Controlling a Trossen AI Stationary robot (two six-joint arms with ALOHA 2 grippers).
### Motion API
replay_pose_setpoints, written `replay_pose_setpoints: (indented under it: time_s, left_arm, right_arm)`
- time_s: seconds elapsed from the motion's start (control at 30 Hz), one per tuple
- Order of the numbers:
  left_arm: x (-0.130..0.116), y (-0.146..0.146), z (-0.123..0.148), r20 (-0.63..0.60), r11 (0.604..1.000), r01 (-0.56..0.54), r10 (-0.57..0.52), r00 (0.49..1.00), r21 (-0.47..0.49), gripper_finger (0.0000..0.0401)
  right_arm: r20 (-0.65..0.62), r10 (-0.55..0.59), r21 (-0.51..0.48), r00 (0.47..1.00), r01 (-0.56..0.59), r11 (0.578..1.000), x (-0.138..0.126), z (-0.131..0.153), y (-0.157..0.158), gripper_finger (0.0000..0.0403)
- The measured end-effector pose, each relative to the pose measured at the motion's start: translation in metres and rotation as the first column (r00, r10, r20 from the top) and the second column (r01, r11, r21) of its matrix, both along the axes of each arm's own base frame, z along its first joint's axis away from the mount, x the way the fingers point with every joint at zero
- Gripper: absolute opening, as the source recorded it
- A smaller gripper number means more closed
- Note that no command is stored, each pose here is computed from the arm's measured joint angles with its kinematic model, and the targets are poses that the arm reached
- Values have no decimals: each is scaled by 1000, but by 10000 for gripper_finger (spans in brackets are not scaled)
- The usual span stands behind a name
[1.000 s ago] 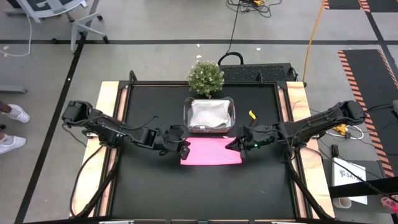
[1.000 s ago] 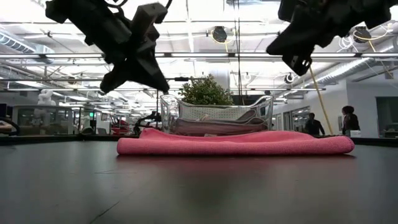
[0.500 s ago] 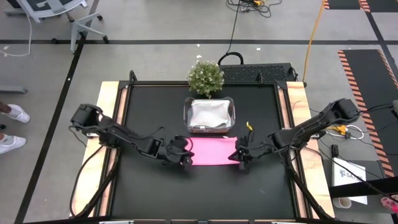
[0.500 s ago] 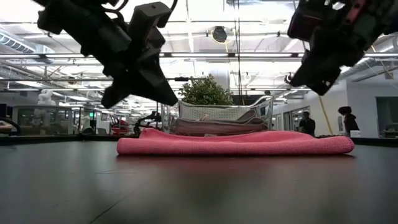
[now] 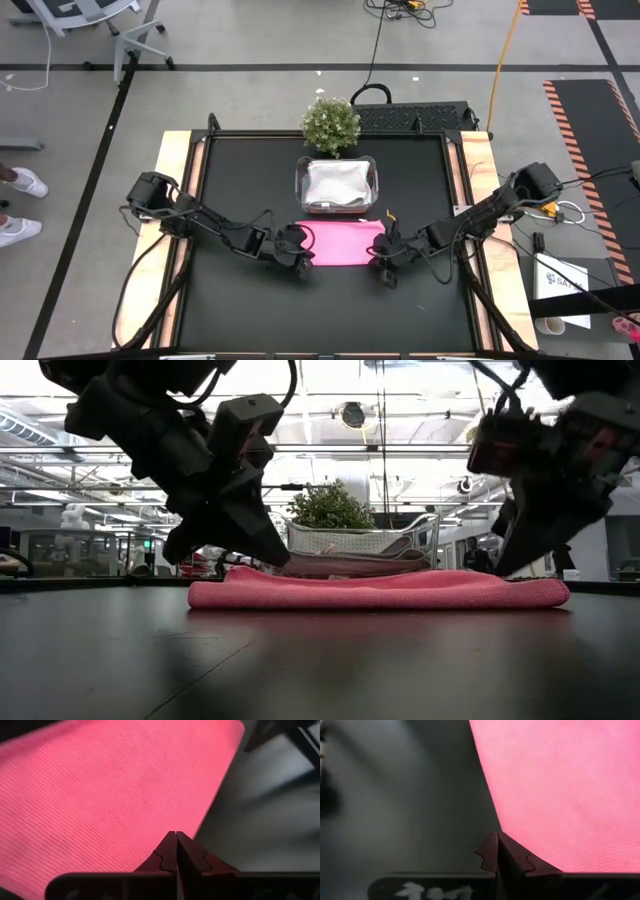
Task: Fold microfiber towels
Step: Fold the pink microfiber towel
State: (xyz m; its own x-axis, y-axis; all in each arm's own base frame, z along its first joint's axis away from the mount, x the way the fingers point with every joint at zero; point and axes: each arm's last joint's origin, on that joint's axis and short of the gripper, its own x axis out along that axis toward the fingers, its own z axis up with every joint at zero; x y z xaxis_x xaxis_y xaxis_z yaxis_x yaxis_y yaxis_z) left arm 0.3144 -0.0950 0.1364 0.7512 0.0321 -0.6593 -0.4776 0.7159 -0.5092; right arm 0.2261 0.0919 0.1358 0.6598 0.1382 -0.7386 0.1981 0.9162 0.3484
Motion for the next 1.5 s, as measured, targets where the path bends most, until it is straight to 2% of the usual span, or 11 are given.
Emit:
replay_pose_setpoints:
  time_s: [0.17,0.57,1.0,1.13,1.23,1.37,1.5]
  left_arm:
    - [-4,-4,-2,-39,999,35,-36,999,-15,5]
    - [-18,-18,-11,-163,998,18,-26,986,-52,2]
    - [-32,-46,-12,-191,991,8,-34,981,-137,2]
    - [-34,-55,-10,-164,984,6,-36,986,-179,3]
    - [-31,-61,-6,-96,979,25,-45,994,-200,2]
    - [-24,-56,7,36,993,5,0,999,-121,3]
    - [-19,-44,15,107,999,-49,49,993,-7,3]
  right_arm:
    - [-40,-6,-12,999,6,1000,2,-11,1,0]
    - [-64,-5,-16,998,4,1000,2,-17,2,0]
    - [-90,2,78,996,5,997,-11,-17,28,0]
    - [-98,-5,132,995,18,991,-17,-16,39,0]
    - [-48,9,175,999,-1,985,-16,-11,47,0]
    - [43,43,166,998,-49,985,-11,-2,45,0]
    - [110,31,75,993,-39,996,-4,3,34,0]
